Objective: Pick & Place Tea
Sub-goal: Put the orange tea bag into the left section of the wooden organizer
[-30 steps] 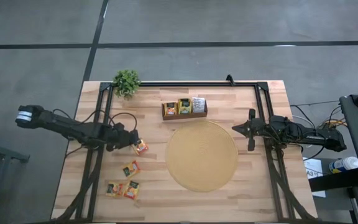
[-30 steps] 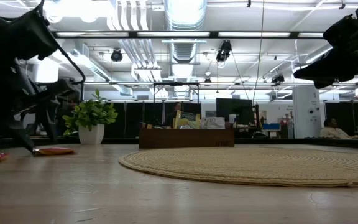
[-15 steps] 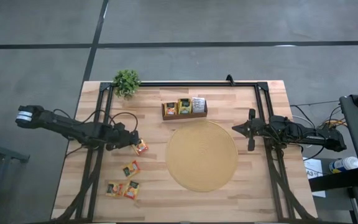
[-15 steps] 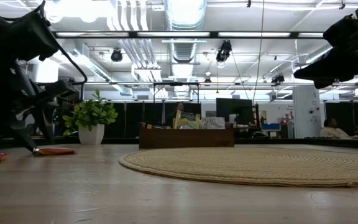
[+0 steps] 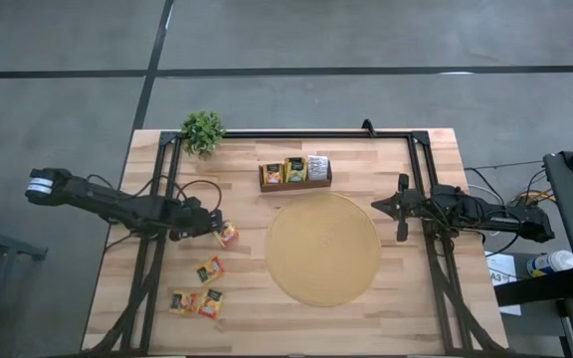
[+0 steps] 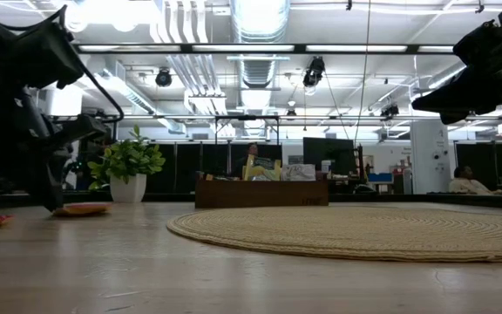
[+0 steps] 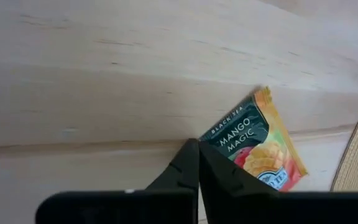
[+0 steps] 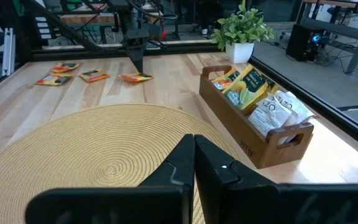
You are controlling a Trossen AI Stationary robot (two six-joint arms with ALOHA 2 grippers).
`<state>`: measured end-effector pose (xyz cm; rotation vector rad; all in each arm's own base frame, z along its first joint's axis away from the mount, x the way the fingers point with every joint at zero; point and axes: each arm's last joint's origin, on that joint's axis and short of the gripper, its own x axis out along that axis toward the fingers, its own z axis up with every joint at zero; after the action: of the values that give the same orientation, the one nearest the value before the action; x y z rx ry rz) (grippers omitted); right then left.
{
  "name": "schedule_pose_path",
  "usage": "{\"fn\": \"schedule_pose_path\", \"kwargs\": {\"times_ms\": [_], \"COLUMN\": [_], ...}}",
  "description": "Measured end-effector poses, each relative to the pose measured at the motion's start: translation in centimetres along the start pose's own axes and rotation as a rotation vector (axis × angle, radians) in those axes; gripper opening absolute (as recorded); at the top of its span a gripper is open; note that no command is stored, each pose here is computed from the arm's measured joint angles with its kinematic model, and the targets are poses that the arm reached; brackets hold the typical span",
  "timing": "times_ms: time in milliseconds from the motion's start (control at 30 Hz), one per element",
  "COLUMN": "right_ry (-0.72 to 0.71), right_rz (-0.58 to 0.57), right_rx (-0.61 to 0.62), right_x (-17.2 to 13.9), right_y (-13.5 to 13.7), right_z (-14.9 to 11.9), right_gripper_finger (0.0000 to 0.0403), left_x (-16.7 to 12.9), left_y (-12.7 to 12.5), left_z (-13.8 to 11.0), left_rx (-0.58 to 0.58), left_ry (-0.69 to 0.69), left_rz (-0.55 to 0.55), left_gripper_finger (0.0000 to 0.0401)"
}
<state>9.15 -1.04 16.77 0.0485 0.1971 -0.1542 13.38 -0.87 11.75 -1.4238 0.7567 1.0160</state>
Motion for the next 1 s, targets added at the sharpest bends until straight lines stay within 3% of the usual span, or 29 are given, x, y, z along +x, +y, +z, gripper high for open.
{"fn": "schedule_pose_path", "kwargs": {"times_ms": [167, 400, 800, 1000], "right_ry": [0.000, -0.001, -0.001, 0.000], "right_rz": [0.000, 0.000, 0.000, 0.000], "right_rx": [0.000, 0.000, 0.000, 0.000], "right_x": [0.0, 0.0, 0.0, 0.0], "right_y": [0.0, 0.0, 0.0, 0.0], "right_z": [0.0, 0.0, 0.0, 0.0], "right_gripper_finger": [0.0009, 0.0009, 0.0009, 0.0009], "left_x": [-0.4, -2.0, -4.7, -6.2], "left_y": [-0.6, -3.4, -8.3, -11.7], "left_z": [-0.1, -0.2, 2.0, 4.0], "left_rx": [0.024, 0.092, 0.298, 0.465], "left_ry": [0.006, -0.008, -0.119, -0.207], "left_rz": [-0.022, -0.127, -0.226, -0.249], "left_gripper_finger": [0.0001, 0.0000, 0.0000, 0.0000]}}
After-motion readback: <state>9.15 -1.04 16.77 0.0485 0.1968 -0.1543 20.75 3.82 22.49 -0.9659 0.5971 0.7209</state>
